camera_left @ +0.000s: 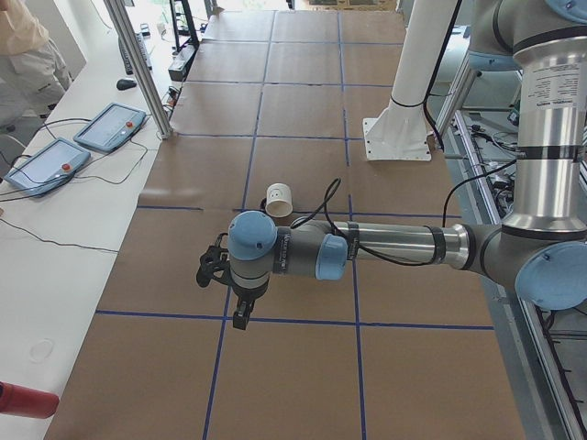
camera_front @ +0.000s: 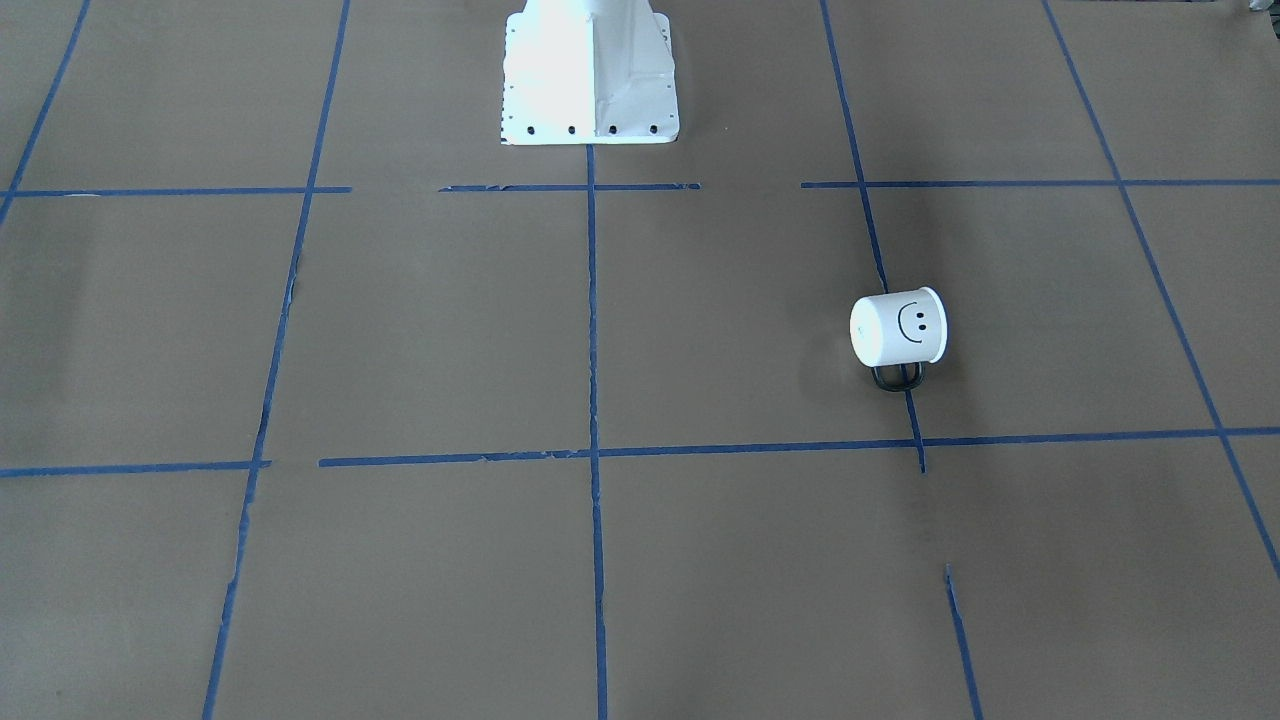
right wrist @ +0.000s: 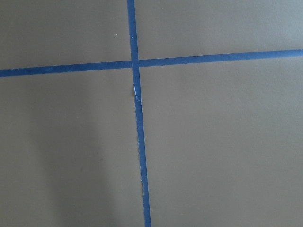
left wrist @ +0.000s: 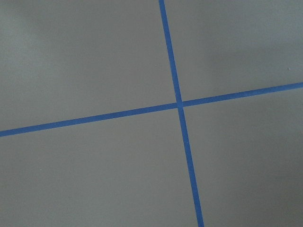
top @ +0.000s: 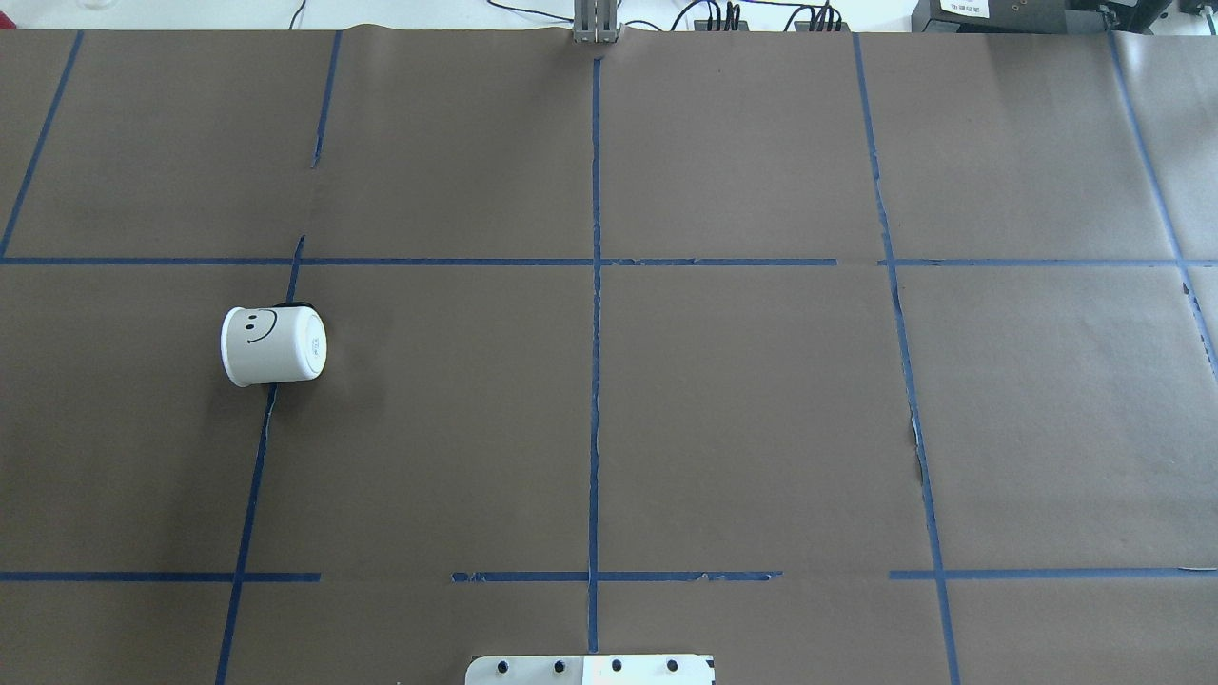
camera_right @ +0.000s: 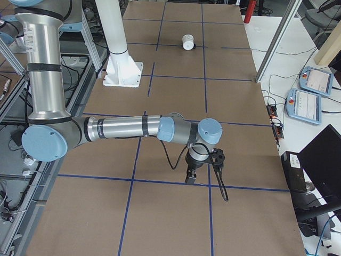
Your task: Flip mug
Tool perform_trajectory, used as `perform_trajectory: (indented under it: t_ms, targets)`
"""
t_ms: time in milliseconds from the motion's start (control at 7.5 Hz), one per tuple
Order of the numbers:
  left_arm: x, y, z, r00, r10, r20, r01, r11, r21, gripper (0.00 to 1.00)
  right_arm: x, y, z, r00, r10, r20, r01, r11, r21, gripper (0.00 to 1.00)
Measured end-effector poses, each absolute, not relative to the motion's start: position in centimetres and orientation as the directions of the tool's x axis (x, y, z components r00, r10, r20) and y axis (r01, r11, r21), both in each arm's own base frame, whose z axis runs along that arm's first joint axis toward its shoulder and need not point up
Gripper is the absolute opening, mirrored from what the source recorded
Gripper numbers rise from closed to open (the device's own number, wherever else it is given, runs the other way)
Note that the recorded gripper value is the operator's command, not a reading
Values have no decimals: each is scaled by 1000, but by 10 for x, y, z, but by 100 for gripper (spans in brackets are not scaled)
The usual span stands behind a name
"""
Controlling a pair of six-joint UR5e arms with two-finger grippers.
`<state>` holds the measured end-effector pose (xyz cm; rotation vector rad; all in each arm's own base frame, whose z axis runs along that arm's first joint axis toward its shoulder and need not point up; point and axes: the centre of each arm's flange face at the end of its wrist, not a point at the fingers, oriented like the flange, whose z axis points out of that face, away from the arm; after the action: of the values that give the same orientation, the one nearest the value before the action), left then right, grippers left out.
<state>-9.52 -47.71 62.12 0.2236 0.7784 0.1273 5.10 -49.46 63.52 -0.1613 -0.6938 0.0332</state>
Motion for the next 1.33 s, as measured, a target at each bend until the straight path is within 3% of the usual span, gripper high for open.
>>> perform_trajectory:
  t_ms: [400,800,1333]
  targets:
    - [-52,-496,605,690,254,-678,-81,958,277,100,51,-495,635,769,83,634,23,987,-158,100]
    - [59,-504,576,652,126,-748,46,978,205,100,51,-495,635,769,83,634,23,987,-158,100]
    - [158,-438,555,435,-34,-900,271,958,95,100,51,-495,634,769,83,634,23,987,-158,100]
